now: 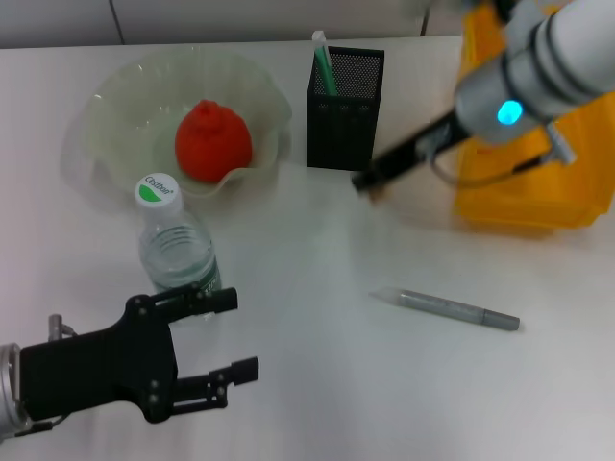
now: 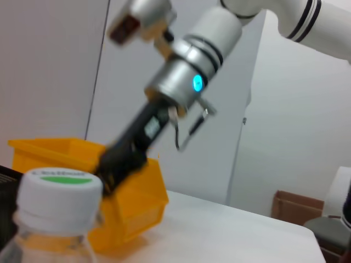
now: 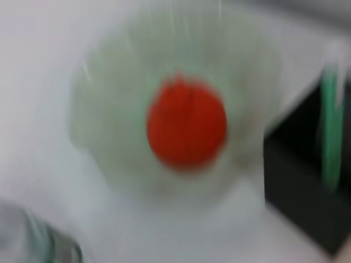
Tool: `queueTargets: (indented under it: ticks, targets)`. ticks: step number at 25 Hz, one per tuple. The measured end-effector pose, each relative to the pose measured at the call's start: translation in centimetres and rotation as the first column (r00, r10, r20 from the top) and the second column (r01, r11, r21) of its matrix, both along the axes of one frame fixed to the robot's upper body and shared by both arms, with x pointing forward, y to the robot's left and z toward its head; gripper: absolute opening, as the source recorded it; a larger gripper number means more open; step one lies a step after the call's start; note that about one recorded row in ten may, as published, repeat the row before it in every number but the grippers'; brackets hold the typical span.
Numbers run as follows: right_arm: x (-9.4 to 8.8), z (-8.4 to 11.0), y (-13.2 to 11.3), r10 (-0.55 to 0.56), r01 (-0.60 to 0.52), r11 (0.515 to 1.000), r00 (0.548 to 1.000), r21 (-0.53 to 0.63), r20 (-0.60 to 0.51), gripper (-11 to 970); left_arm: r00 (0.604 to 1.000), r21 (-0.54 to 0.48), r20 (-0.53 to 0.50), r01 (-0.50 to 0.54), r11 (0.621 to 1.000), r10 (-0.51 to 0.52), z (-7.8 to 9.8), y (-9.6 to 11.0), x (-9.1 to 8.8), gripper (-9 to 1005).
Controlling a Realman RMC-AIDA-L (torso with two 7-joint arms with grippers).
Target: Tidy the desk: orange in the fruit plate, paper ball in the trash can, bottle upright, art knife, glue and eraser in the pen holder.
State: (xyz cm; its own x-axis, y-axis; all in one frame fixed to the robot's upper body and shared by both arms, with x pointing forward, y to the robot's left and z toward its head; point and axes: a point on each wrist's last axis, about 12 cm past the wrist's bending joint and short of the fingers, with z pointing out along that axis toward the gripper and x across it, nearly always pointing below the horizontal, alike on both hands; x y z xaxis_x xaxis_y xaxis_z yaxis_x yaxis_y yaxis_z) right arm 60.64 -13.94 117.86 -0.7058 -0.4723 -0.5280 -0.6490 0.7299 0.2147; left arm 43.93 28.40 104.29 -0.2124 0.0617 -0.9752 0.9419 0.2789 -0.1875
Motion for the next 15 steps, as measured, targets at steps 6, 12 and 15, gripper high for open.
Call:
queueTargets:
  ticks: [6,12,15]
  targets:
    - [0.9,4.1,-3.2,-0.062,0.014,0.981,0.968,0.193,0.244,259,0.999,0.007,-0.020,0.035,0.999,-0.035,-0.4,-0.4,-0.6,784]
    - [4.1,3.3,-4.6,-0.119,0.054,0.978,0.939,0.203,0.323,260,0.999,0.007,-0.021,0.034,0.999,-0.034,-0.4,-0.4,-0.6,784]
    - [5.0,2.4,-3.5,-0.083,0.027,0.981,0.953,0.191,0.293,260,0.999,0.008,-0.019,0.035,0.999,-0.035,-0.4,-0.4,-0.6,784]
